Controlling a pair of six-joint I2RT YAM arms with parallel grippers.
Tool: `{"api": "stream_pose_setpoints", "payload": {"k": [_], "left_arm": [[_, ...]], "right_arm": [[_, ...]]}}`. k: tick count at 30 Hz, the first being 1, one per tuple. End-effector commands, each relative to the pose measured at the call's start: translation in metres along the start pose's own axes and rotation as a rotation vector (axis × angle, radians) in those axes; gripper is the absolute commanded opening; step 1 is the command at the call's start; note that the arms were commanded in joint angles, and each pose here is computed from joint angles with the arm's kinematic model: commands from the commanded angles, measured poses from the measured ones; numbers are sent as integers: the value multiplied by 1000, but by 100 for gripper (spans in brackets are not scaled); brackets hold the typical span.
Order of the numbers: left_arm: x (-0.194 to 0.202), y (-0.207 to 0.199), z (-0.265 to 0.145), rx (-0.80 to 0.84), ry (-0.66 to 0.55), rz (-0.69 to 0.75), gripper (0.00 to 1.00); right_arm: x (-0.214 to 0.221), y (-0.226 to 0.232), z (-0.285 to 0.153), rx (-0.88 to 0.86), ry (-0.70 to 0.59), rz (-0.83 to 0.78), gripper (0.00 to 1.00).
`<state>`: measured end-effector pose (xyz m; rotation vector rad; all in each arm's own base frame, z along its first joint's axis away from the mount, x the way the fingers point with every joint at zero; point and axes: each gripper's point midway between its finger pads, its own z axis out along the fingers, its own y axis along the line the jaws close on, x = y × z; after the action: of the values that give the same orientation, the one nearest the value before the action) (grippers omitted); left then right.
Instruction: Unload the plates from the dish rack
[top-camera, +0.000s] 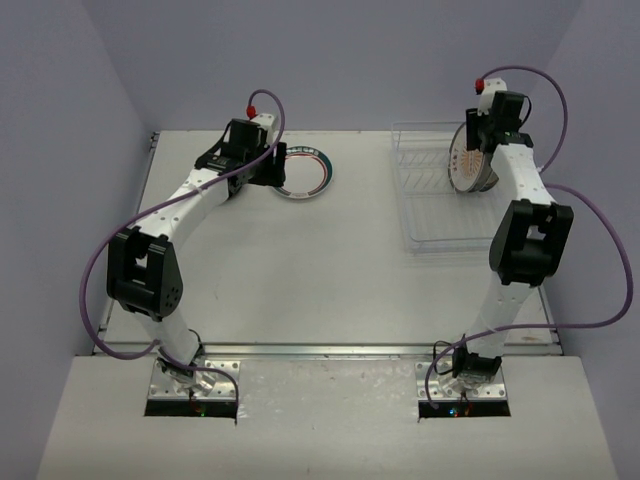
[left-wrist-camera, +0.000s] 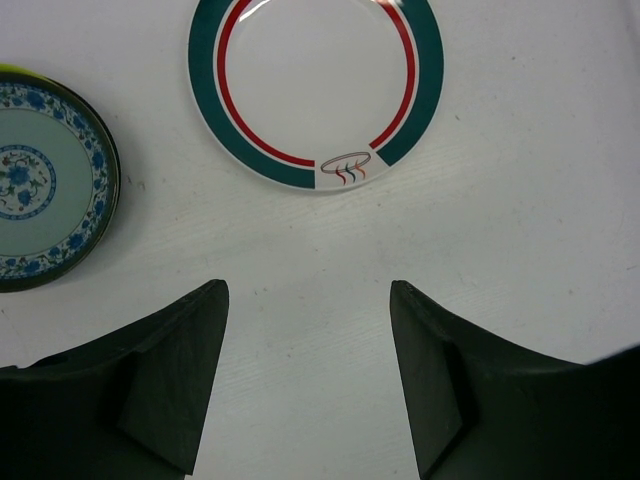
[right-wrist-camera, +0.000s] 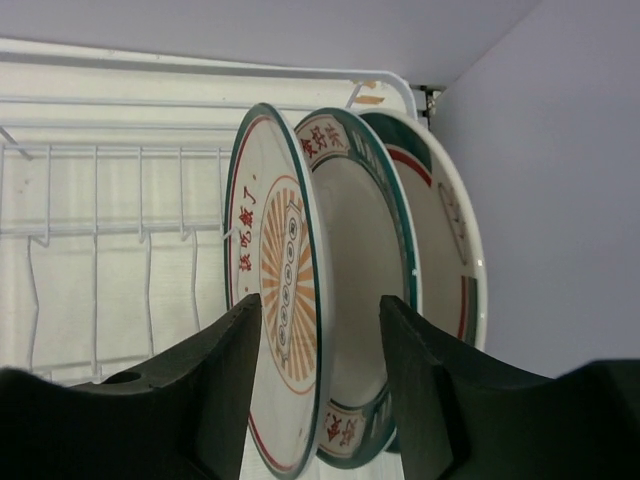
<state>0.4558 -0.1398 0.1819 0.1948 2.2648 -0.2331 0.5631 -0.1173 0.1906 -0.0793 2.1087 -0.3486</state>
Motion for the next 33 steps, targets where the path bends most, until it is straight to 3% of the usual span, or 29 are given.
{"api": "stream_pose_setpoints", "payload": {"k": [1, 6, 11, 14, 18, 25, 29, 33], "left_arm": [[-18, -1, -9, 11, -68, -1, 64], [-17, 0, -8, 8, -66, 2, 64], [-18, 0, -9, 5, -67, 2, 64], [-19, 1, -7, 5, -65, -1, 64], [-21, 0, -6, 2, -60, 0, 70], [-38, 1, -12, 10, -82, 7, 85], [-48, -19, -28, 252, -113, -37, 85], [-63, -56, -70, 567, -260, -27, 81]], "right_arm": [[-10, -3, 10, 15, -21, -24, 51], [6, -4, 24, 38, 12, -56, 43], [3, -6, 18, 52, 0, -57, 20], [-19, -6, -3, 70, -73, -111, 7], [-43, -2, -27, 88, -149, -167, 0], [-103, -4, -76, 170, -290, -212, 0], [-139, -1, -117, 136, -390, -154, 0], [-135, 60, -165, -258, -389, -89, 0]]}}
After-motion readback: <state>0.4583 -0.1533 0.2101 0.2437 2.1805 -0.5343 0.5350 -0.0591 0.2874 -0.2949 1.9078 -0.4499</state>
